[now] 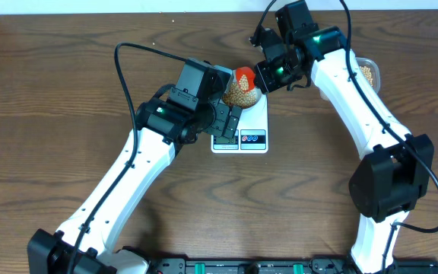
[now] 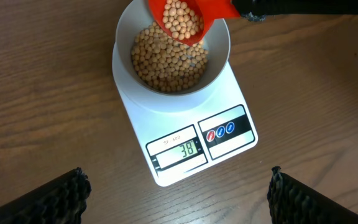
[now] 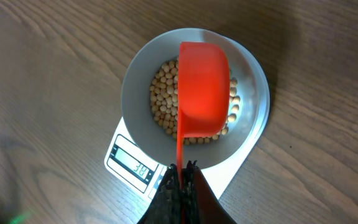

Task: Scoop item into bowl and weigh 50g on scale
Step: 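Hold red scoop tilted over bowl and shake beans out gradually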

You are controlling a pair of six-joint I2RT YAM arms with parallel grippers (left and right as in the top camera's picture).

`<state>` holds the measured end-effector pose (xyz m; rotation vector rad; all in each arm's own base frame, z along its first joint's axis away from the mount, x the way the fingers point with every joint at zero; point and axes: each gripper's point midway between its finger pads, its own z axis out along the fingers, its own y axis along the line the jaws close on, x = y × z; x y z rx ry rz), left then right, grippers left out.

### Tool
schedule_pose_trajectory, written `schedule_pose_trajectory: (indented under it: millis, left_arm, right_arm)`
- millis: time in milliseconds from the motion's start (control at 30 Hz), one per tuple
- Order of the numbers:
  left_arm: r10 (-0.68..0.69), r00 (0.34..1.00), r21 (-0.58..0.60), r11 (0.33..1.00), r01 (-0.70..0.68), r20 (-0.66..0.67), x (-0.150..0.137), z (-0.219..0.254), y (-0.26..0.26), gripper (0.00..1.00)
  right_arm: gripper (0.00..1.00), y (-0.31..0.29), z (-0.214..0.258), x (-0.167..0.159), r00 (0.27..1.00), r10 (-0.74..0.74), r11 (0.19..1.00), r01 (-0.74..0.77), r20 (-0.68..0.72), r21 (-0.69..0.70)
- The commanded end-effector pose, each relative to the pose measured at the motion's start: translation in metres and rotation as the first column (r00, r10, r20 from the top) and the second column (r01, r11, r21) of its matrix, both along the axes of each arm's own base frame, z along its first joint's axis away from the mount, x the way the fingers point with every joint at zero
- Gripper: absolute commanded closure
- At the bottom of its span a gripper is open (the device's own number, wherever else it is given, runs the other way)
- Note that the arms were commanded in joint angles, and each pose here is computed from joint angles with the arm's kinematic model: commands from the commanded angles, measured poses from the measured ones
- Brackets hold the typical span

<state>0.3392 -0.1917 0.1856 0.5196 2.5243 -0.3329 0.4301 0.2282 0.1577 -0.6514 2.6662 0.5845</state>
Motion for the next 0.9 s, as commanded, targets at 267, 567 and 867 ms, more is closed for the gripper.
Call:
schedule_pose_trajectory:
  millis: [267,567,867]
  left_arm:
    - [0.003,1.000,-0.006,1.000,-0.003,0.008,-0.0011,0.0044,0.0013,0.06]
    - [0.004,1.000,-0.006,1.000,-0.004,0.008,-0.0011,0.0044,0.0013,0.06]
    - [0.003,1.000,-0.007,1.000,-0.003,0.008,-0.0011,0.0044,0.0013,0.06]
  right_arm:
    - [0.99,0.0027,0.0265,0.0001,0.997,0.021,1.000,-0.022,0.068,0.013]
    - [0.99,0.0038,0.0268,-0.0009,0.996,0.047,0.999,-0.048,0.076,0.012]
    - [0.99,0.0043,0.0270,-0.0011,0.993,0.077,0.997,-0.078,0.092,0.005]
